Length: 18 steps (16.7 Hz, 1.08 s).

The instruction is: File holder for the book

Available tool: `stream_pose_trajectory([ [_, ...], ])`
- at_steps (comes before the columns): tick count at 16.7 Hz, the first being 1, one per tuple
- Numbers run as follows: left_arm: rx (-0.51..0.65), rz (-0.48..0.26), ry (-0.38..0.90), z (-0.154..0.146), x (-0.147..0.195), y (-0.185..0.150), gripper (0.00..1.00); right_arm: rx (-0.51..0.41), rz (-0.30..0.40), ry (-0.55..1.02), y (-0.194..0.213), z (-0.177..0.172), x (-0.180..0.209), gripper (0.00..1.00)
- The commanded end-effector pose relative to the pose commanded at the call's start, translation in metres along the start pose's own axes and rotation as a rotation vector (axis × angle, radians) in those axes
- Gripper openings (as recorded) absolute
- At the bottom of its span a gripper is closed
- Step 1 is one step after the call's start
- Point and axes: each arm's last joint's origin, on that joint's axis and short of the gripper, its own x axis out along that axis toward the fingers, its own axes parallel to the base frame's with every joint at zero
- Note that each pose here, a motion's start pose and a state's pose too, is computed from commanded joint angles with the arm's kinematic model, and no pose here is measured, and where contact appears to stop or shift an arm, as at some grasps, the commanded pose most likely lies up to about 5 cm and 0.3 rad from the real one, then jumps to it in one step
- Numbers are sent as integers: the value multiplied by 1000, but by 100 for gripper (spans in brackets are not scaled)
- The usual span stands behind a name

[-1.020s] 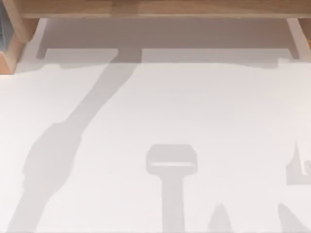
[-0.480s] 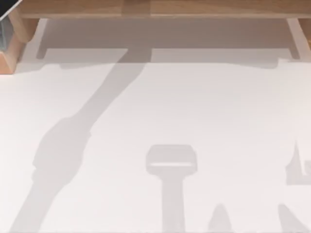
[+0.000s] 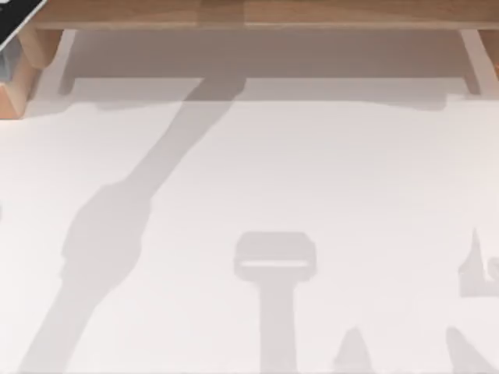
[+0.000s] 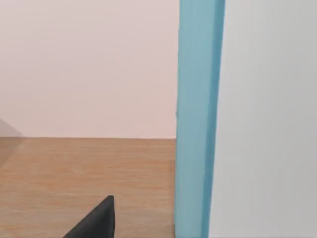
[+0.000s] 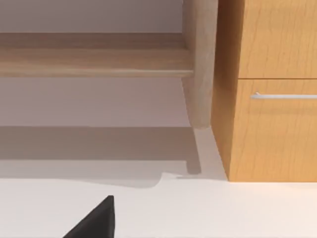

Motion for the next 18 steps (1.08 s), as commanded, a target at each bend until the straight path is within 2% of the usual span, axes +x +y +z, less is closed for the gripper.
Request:
stream_pose_trajectory([
  [4,0,0,0,0,1,0,100,0,0,0,0,0,0,100],
  [17,0,0,0,0,1,0,2,0,0,0,0,0,0,100],
  [18,0,0,0,0,1,0,0,0,0,0,0,0,0,100],
])
